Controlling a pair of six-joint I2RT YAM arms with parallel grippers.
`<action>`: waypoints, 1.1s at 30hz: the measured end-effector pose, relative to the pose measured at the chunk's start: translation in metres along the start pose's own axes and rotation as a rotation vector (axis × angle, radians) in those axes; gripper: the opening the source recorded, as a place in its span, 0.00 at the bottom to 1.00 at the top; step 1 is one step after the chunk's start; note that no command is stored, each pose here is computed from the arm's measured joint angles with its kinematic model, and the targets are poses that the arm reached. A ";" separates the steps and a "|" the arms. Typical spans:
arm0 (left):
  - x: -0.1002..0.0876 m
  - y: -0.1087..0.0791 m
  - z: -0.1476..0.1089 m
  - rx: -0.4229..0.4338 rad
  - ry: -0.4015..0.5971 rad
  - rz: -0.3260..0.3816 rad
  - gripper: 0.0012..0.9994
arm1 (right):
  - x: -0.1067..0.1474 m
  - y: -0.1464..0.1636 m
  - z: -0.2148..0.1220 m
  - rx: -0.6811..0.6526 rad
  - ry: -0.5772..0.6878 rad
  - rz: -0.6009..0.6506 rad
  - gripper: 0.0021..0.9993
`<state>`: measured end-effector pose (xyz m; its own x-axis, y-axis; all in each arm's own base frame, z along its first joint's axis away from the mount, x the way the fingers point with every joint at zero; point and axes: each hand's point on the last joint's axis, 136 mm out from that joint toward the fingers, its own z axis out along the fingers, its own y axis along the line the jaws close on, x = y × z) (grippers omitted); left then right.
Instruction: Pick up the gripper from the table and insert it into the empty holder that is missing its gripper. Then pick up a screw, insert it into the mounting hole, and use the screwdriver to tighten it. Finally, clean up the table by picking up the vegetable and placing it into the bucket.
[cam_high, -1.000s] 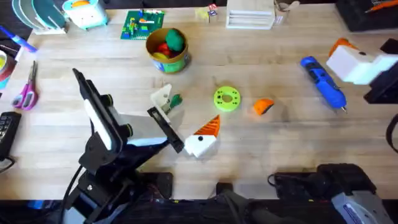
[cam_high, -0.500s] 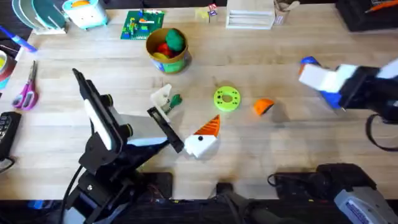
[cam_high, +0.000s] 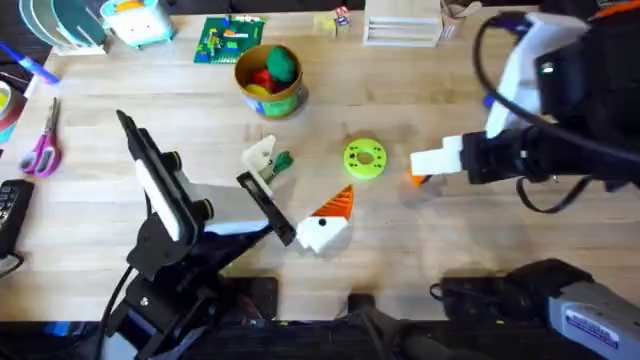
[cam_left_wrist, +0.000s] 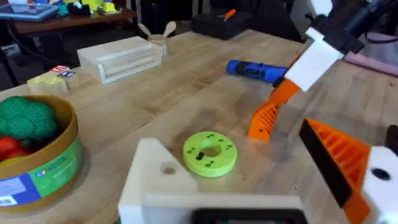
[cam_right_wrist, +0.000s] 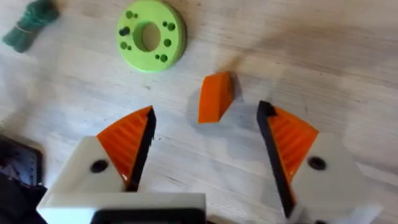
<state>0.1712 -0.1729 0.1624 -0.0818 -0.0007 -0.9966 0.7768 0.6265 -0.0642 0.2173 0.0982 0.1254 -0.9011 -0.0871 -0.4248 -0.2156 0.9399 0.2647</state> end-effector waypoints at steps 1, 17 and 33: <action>0.000 0.000 0.000 0.000 0.000 0.000 0.99 | 0.002 0.000 0.005 0.009 0.023 -0.014 0.99; 0.000 0.000 0.000 0.000 0.000 0.000 0.99 | 0.008 -0.007 0.033 0.085 0.119 -0.092 0.56; 0.000 0.000 0.000 0.000 0.000 0.000 0.99 | -0.019 0.003 0.012 0.070 0.028 -0.083 0.01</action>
<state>0.1712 -0.1729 0.1625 -0.0814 -0.0005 -0.9967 0.7766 0.6267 -0.0638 0.2388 0.1068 0.1238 -0.8917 -0.1739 -0.4179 -0.2639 0.9498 0.1680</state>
